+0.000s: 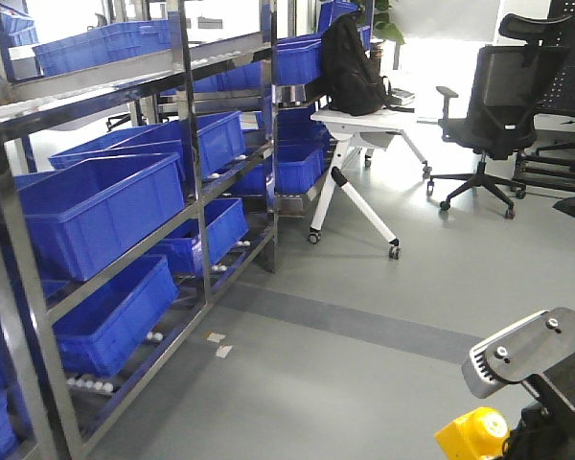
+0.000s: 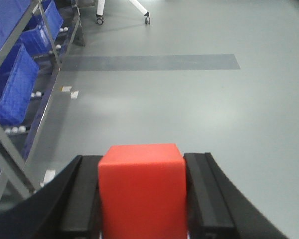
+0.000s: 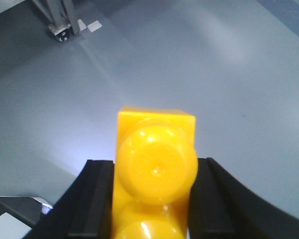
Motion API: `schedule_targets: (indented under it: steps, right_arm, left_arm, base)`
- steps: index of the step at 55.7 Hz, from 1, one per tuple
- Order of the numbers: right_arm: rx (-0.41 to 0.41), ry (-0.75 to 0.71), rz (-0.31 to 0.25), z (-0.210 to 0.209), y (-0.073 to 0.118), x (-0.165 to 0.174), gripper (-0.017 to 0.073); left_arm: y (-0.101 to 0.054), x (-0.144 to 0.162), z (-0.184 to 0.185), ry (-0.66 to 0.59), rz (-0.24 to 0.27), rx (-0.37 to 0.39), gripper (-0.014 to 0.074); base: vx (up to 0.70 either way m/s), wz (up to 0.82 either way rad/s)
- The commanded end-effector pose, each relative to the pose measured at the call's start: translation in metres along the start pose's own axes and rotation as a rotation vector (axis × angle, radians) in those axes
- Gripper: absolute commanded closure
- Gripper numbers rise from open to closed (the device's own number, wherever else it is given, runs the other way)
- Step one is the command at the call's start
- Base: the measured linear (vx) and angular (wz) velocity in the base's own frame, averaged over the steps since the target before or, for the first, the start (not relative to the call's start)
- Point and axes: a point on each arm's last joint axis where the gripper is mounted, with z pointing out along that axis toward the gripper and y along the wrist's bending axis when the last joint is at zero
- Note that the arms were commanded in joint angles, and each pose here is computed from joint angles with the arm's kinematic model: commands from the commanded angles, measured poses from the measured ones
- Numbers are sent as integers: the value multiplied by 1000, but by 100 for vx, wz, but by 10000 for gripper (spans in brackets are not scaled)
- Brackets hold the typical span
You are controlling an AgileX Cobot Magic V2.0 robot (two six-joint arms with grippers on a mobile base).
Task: Pick red and yellow blocks into blue bin
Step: 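Drive the base away from the table toward the large blue bin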
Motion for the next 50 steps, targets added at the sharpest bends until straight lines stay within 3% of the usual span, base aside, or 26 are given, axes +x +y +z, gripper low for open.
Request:
schedule_targets:
  steps: [1,33,50]
  right_arm:
    - [10,-101,-14,-11,-1,-11,284]
    - [10,-101,-14,-11,-1,-11,284]
    - [10,-101,-14,-11,-1,-11,284]
  left_arm:
    - [0,-14,-4,-103,-10,-2,222]
    - [0,-14,-4,-103,-10,-2,222]
    - [0,-14,-4,-103,-10,-2,222]
  base:
    - [41,-5]
    - [39,-5]
    - [32,27]
